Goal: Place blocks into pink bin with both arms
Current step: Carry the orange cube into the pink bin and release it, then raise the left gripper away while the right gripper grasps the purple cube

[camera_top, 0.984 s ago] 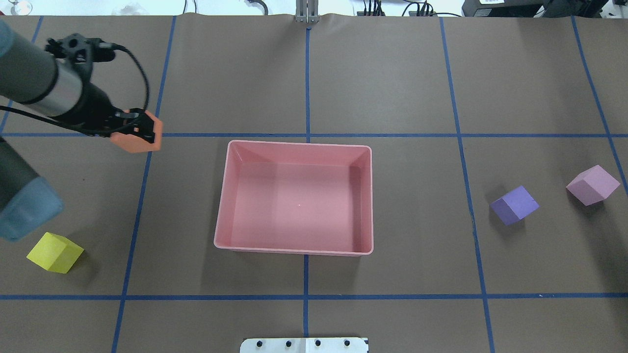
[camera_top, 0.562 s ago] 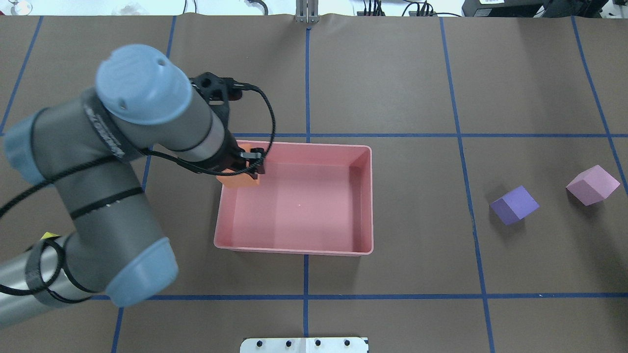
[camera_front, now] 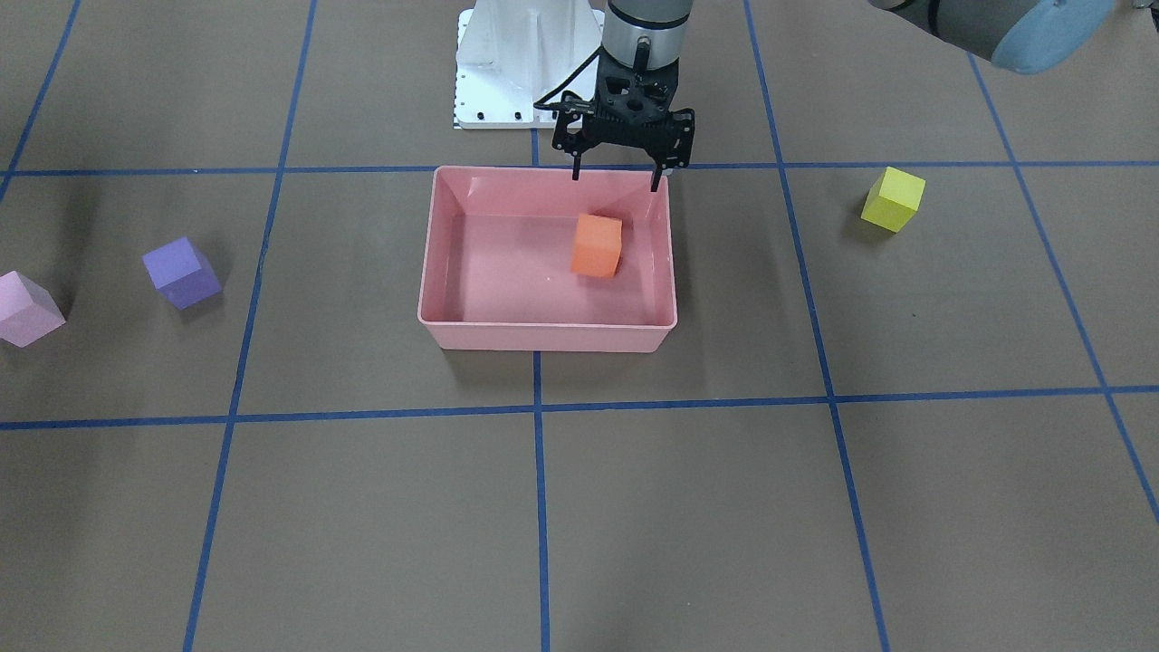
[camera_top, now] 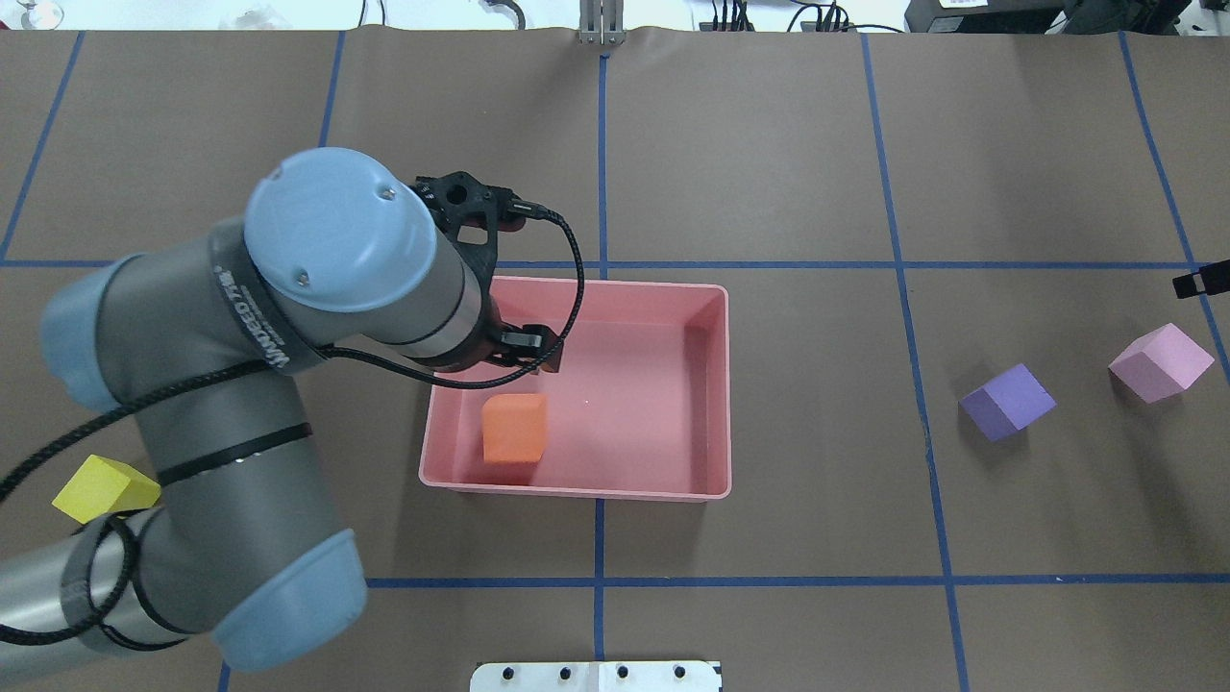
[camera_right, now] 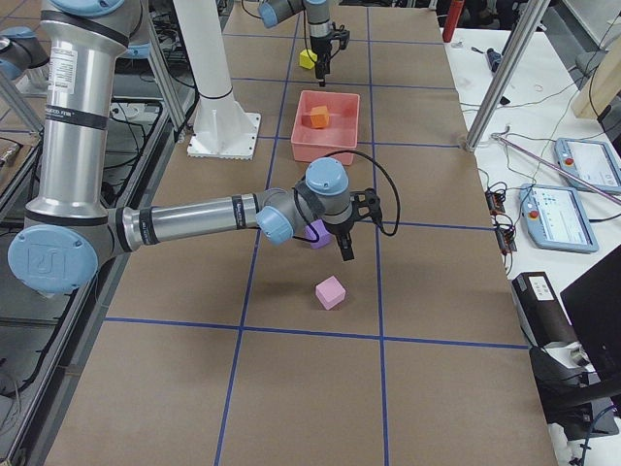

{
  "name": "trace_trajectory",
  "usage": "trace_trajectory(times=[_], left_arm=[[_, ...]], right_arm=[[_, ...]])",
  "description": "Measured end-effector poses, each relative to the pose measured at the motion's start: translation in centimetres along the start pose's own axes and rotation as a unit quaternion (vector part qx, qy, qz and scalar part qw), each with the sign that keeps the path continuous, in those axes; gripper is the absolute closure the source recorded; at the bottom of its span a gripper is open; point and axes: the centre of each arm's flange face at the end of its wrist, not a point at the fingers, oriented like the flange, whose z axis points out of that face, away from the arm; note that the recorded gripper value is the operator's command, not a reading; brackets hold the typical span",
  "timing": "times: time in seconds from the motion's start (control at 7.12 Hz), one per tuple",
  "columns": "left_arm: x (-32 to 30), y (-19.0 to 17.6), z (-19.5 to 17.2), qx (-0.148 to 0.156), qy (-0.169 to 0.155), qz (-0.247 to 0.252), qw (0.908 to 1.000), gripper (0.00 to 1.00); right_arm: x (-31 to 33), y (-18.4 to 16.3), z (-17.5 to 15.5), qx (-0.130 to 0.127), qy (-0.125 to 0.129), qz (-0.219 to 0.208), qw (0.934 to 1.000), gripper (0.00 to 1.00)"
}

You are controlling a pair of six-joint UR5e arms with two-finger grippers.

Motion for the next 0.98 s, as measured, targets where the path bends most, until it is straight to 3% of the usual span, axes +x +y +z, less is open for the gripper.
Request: trace_trajectory(times=[0.42, 0.98], left_arm=[[-16.3, -4.0, -2.0, -0.022, -0.053, 0.093, 0.994, 0.0], [-20.7, -4.5, -2.2, -0.029, -0.069, 0.098, 0.9924, 0.0]], right_arm=[[-4.5, 1.6, 4.9, -0.018, 0.001, -0.06, 0.998, 0.0], [-12.4, 4.4, 11.7, -0.019, 0.02, -0.06, 0.9978, 0.0]])
